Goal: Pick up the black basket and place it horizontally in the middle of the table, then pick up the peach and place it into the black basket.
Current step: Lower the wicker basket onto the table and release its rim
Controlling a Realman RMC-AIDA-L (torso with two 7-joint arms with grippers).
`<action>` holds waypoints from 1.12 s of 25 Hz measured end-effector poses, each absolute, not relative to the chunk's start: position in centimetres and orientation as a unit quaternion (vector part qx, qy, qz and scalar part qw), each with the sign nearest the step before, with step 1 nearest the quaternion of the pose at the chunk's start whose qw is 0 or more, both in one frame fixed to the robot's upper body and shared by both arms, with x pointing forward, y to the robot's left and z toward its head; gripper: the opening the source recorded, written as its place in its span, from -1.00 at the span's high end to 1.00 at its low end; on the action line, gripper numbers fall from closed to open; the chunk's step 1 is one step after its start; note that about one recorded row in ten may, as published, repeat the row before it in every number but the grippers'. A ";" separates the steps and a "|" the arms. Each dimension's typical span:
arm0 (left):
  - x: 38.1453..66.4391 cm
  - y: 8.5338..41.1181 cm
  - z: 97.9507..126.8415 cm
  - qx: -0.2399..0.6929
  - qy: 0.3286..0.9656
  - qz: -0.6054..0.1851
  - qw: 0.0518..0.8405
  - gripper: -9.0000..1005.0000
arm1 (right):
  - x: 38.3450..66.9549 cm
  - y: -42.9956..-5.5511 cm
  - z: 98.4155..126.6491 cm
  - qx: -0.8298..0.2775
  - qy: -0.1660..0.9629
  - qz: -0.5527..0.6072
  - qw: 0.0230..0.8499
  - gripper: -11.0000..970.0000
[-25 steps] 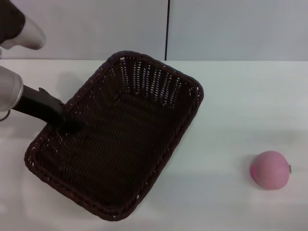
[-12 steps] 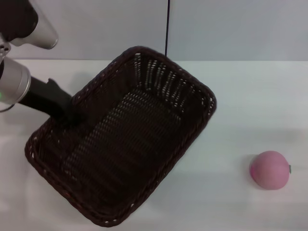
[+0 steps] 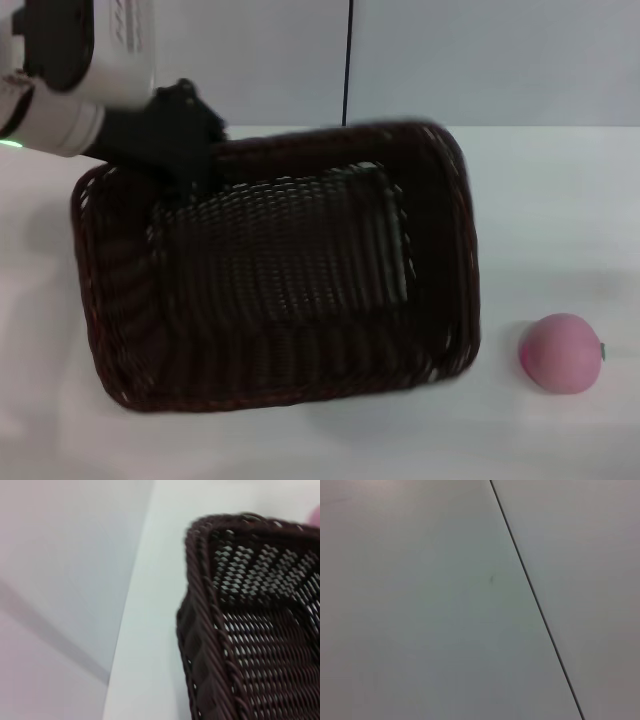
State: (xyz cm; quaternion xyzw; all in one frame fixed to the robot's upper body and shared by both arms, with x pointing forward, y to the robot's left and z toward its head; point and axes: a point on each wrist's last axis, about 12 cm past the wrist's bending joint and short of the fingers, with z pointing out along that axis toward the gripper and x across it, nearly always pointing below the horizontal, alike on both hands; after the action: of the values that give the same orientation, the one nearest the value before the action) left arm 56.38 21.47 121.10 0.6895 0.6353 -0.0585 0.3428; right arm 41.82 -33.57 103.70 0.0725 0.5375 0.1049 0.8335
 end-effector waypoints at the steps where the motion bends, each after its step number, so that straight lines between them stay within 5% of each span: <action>1: 56.3 21.1 121.1 0.709 0.609 -0.058 0.352 0.59 | 41.8 -33.6 103.7 0.073 0.538 0.105 0.833 -0.27; 7: 55.9 19.4 120.4 0.774 0.509 -0.059 0.372 0.65 | 41.6 -33.7 103.6 0.074 0.539 0.103 0.833 -0.27; 18: 56.7 19.3 119.4 0.723 0.613 -0.035 0.318 0.66 | 42.0 -33.6 103.6 0.074 0.543 0.105 0.830 -0.27; 28: 56.3 19.2 118.5 0.732 0.616 -0.032 0.289 0.66 | 42.6 -33.4 103.6 0.069 0.547 0.110 0.827 -0.27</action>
State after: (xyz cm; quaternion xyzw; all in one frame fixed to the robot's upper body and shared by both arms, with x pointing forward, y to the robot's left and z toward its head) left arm 56.27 19.22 118.46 0.7320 0.6161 -0.0315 0.2892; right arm 42.64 -33.38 103.59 0.0690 0.5475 0.1100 0.8267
